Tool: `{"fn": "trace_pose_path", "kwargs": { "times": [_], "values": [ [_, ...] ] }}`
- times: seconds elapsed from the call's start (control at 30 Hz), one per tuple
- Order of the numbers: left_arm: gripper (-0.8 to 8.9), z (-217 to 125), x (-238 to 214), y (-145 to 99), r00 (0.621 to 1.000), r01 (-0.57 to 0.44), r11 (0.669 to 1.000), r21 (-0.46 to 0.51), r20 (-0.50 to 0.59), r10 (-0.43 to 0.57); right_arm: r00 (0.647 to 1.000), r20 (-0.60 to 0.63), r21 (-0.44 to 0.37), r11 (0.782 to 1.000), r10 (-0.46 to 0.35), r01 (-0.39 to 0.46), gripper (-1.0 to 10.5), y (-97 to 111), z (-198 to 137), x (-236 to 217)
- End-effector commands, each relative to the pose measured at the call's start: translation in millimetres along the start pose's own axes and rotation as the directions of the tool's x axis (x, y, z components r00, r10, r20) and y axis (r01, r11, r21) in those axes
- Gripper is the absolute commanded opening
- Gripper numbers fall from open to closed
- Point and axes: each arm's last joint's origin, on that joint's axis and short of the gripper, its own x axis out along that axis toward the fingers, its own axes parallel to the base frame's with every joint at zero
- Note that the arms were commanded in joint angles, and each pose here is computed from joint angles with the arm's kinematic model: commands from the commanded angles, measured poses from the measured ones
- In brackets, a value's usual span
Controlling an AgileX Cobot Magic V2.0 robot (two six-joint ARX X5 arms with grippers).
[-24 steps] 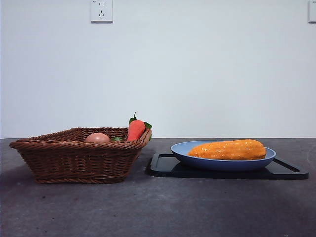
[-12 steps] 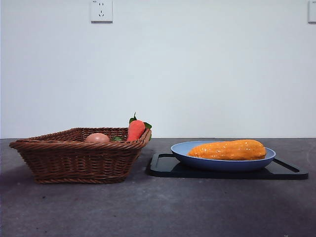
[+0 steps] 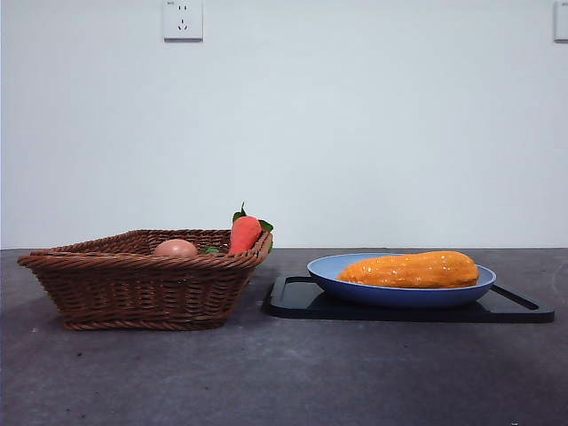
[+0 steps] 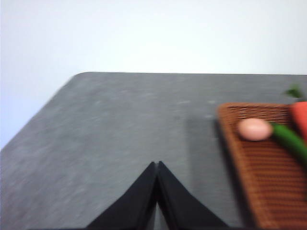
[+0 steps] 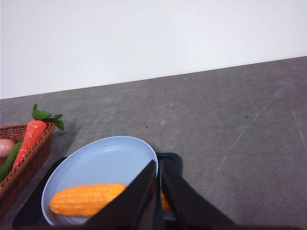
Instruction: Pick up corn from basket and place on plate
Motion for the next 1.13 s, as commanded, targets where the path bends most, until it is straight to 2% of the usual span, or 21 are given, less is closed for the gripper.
{"fn": "trace_pose_path", "kwargs": {
  "times": [0.03,0.27,0.5,1.13],
  "values": [
    [0.04,-15.7,1.6,4.6,0.998,-0.050,0.999,-0.009,0.042,0.051,1.000,0.019,0.006,1.000,0.002,-0.002,0.0,0.9,3.8,-0.7],
    [0.04,-49.4,5.1,7.9,0.995,-0.088,0.995,-0.042,0.043,0.089,1.000,0.019,0.006,1.000,0.002,-0.002,0.0,0.9,3.8,-0.7],
    [0.04,-76.3,13.9,7.8,0.994,-0.101,0.994,-0.043,-0.035,0.099,1.000,0.019,0.006,1.000,0.002,-0.002,0.0,0.8,3.8,-0.7],
    [0.04,-77.6,14.6,7.8,0.995,-0.099,0.994,-0.051,-0.032,0.098,1.000,0.022,0.005,1.000,0.003,-0.003,0.0,0.9,4.1,-0.7]
  ]
}}
